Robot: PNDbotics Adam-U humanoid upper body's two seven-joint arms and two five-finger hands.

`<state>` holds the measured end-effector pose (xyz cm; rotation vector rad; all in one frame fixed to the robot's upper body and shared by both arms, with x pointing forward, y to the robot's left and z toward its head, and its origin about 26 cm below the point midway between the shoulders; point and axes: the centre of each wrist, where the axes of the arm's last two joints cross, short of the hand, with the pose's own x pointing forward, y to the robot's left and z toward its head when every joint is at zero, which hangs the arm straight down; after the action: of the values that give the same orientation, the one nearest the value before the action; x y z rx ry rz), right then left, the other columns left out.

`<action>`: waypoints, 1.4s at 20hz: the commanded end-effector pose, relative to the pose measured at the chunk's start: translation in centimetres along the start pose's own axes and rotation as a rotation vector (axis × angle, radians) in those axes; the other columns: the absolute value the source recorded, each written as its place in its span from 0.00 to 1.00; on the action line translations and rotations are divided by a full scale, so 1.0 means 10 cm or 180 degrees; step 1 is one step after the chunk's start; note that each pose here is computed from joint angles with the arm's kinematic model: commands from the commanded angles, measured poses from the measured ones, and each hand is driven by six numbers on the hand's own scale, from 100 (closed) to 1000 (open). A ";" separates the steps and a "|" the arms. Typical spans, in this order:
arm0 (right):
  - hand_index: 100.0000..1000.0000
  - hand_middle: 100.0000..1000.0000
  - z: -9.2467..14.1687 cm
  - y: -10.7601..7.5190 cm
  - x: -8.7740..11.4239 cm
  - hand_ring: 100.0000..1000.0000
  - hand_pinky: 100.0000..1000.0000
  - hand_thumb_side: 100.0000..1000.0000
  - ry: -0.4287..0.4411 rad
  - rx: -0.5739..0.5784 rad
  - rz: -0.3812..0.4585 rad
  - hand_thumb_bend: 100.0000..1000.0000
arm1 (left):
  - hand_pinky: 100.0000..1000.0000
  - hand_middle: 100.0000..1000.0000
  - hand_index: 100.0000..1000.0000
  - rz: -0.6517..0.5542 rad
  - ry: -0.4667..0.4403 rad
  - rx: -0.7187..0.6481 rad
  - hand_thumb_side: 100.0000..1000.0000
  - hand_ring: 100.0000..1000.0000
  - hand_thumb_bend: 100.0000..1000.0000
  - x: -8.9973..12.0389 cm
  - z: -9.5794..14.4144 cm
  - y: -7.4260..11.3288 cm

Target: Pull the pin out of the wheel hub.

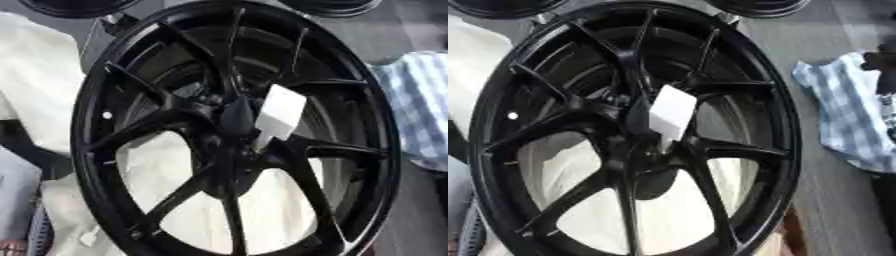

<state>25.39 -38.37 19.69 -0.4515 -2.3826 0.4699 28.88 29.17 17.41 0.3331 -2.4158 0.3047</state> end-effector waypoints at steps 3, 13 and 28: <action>0.78 0.64 -0.18 -0.17 0.13 0.84 0.93 0.34 -0.0281 0.0565 0.0371 0.00 | 0.81 0.59 0.78 -0.0054 -0.0063 -0.0006 0.72 0.65 0.00 0.05 -0.02 0.04; 0.78 0.67 -0.46 -0.29 0.30 0.84 0.89 0.13 -0.0605 0.1499 0.1038 0.00 | 0.81 0.59 0.78 -0.0096 -0.0019 -0.0012 0.72 0.65 0.00 0.03 0.01 0.07; 0.78 0.72 -0.80 -0.24 0.49 0.85 0.87 0.14 -0.1109 0.2827 0.1916 0.00 | 0.81 0.58 0.78 -0.0089 -0.0017 -0.0091 0.72 0.65 0.00 0.04 -0.01 0.06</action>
<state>26.89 -36.93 27.85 -0.6489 -2.0604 1.7819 28.56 29.50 16.79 0.3490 -2.3857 0.2889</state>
